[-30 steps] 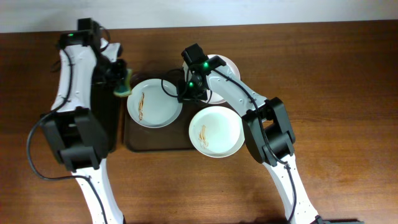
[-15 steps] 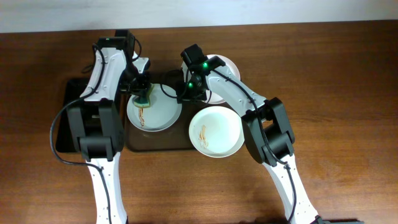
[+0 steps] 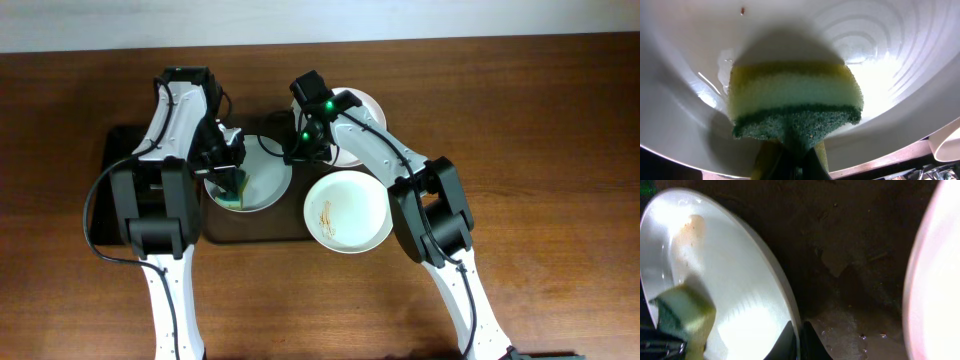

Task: Clean dirty plates on tray and stack at the side
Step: 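Scrub the left plate with the sponge while right gripper holds its rim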

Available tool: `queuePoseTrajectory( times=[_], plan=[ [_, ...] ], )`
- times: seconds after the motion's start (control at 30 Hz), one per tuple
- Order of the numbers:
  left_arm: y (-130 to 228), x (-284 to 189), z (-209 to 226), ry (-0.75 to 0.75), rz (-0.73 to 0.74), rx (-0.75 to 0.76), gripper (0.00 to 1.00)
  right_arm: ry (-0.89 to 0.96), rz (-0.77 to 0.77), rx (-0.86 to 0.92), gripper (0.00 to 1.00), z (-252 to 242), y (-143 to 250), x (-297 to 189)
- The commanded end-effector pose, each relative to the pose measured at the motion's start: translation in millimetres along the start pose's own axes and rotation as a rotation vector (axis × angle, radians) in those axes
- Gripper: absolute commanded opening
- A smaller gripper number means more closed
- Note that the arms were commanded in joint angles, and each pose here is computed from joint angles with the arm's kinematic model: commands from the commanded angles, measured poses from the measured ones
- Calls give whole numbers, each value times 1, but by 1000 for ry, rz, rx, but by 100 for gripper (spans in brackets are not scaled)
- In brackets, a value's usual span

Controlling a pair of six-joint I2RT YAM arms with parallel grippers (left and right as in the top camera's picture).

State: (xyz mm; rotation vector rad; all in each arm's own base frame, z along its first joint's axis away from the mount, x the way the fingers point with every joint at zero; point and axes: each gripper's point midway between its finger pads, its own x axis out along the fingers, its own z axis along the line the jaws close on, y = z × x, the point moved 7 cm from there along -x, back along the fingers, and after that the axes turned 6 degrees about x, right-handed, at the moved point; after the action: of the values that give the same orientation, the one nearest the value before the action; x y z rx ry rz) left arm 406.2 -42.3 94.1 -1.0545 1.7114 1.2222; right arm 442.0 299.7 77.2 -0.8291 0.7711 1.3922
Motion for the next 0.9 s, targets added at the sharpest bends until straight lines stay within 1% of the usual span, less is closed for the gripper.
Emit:
queuePoseTrajectory(
  times=[0.0,0.07,0.1,0.17,0.27,0.37,0.53,0.6,0.67,0.7,0.73,0.77,0.87],
  plan=[
    [-28,10,2,-3,-130,24,1,16,6,30,4,-6,0,9],
    [-40,20,7,-47,-184,12,1,19,4,30,4,-6,0,9],
    [-44,33,11,-104,-193,-8,1,24,1,30,4,-7,0,9],
    [-48,55,15,-178,-201,4,1,37,-8,30,4,-8,-1,9],
    [-53,65,14,-239,-226,3,1,38,-6,30,4,-8,0,9],
    [-61,54,13,-275,-270,-8,1,74,-4,73,4,-16,3,14],
    [-74,14,5,-280,-364,-11,1,87,16,87,4,-21,8,17],
    [-79,-5,8,-331,-419,-72,1,92,23,91,4,-22,9,17],
    [-82,-18,11,-387,-455,-82,1,99,34,97,4,-25,12,20],
    [-82,-25,16,-449,-469,-104,1,102,38,99,4,-27,13,21],
    [-80,-28,23,-529,-467,-138,1,105,42,105,4,-28,15,22],
    [-78,-28,25,-552,-456,-143,1,104,41,105,4,-29,15,23],
    [-70,-22,20,-524,-397,-126,1,101,36,106,4,-28,14,23]
  ],
)
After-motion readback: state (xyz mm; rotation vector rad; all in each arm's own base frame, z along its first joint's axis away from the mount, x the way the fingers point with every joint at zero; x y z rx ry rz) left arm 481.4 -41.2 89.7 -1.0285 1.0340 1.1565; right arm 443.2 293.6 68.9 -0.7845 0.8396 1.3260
